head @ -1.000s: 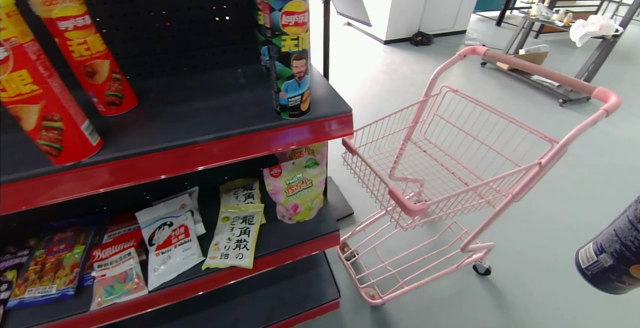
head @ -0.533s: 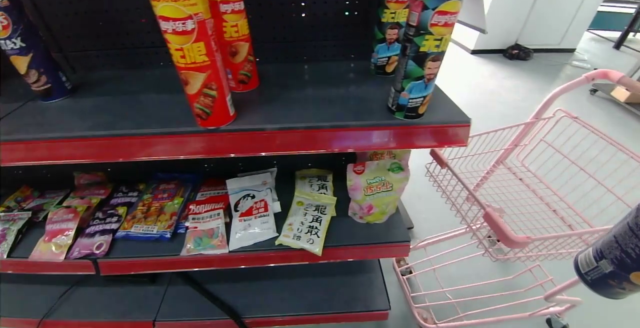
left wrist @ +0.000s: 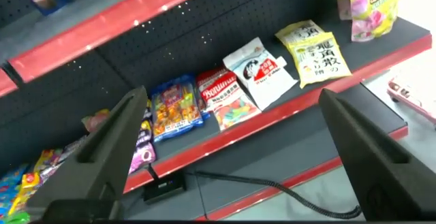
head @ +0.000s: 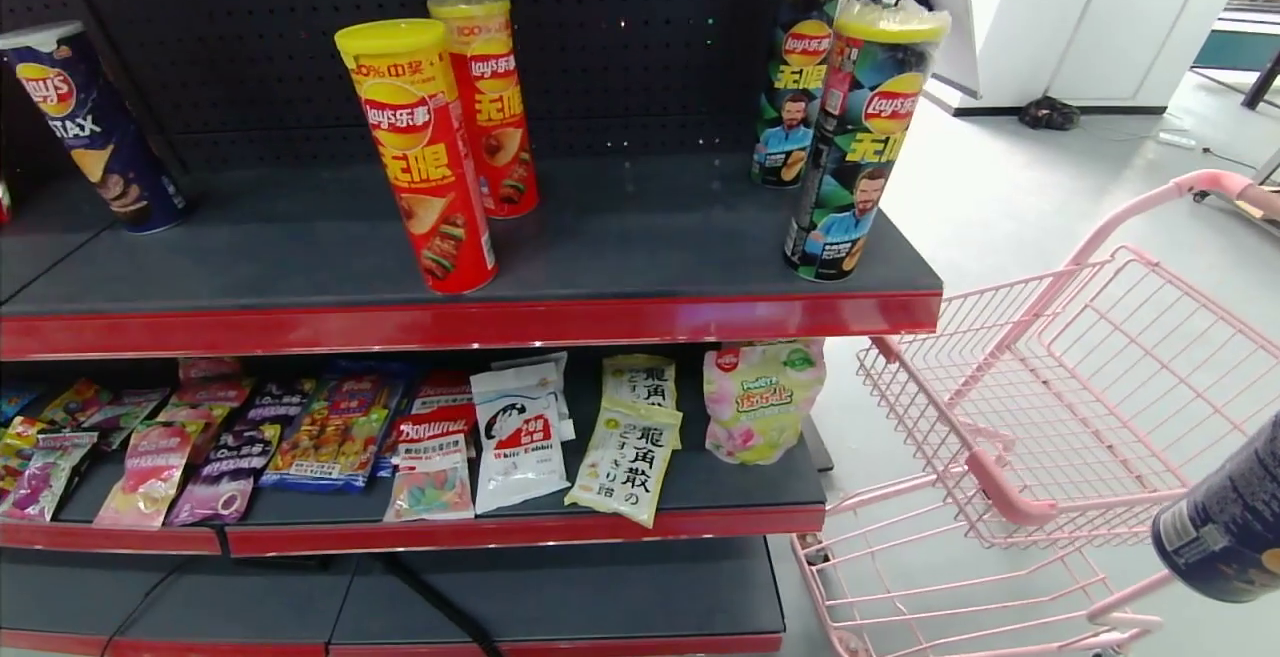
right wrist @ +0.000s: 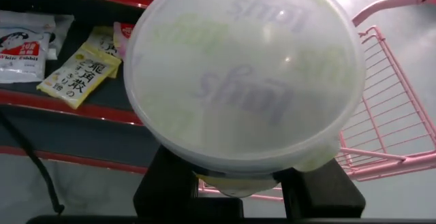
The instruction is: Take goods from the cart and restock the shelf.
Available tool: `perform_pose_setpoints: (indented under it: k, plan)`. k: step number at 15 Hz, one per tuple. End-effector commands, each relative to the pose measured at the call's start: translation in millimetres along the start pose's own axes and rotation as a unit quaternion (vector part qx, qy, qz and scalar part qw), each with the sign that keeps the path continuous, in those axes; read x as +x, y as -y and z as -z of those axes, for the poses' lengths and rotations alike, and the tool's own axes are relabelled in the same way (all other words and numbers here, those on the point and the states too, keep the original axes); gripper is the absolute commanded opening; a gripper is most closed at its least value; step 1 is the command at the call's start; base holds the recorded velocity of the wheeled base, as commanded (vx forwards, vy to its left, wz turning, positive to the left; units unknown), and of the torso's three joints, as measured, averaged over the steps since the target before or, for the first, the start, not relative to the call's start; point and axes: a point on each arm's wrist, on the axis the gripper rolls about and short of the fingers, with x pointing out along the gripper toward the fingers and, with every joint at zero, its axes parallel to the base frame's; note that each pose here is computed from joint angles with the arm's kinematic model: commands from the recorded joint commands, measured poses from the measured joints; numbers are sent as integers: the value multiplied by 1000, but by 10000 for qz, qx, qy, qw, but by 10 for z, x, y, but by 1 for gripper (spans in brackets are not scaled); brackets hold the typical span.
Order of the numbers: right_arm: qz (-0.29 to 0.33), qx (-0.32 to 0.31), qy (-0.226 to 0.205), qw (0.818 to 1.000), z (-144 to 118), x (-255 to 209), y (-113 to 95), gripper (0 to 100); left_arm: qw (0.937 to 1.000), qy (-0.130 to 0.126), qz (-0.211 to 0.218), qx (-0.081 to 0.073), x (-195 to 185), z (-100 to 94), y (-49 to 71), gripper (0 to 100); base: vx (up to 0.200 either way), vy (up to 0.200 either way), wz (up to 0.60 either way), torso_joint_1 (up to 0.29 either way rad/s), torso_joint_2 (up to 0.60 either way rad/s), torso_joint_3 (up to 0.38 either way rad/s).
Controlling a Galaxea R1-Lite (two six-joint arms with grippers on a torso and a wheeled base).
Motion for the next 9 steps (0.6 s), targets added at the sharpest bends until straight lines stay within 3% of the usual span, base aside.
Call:
perform_pose_setpoints:
  k: [1,5,9]
  plan:
    - [-16,-15,-23,10000,-1,11,-4,0,10000,-12,4,3,2,7,2,100,0,0,0,203,-579,-364]
    - [-17,-17,-31,10000,-5,17,-4,0,10000,-5,1,2,1,3,1,100,0,0,0,223,-588,-370]
    - [-25,-34,-67,10000,-2,34,-10,0,10000,6,-11,0,-3,-17,-8,100,0,0,0,154,-375,-227]
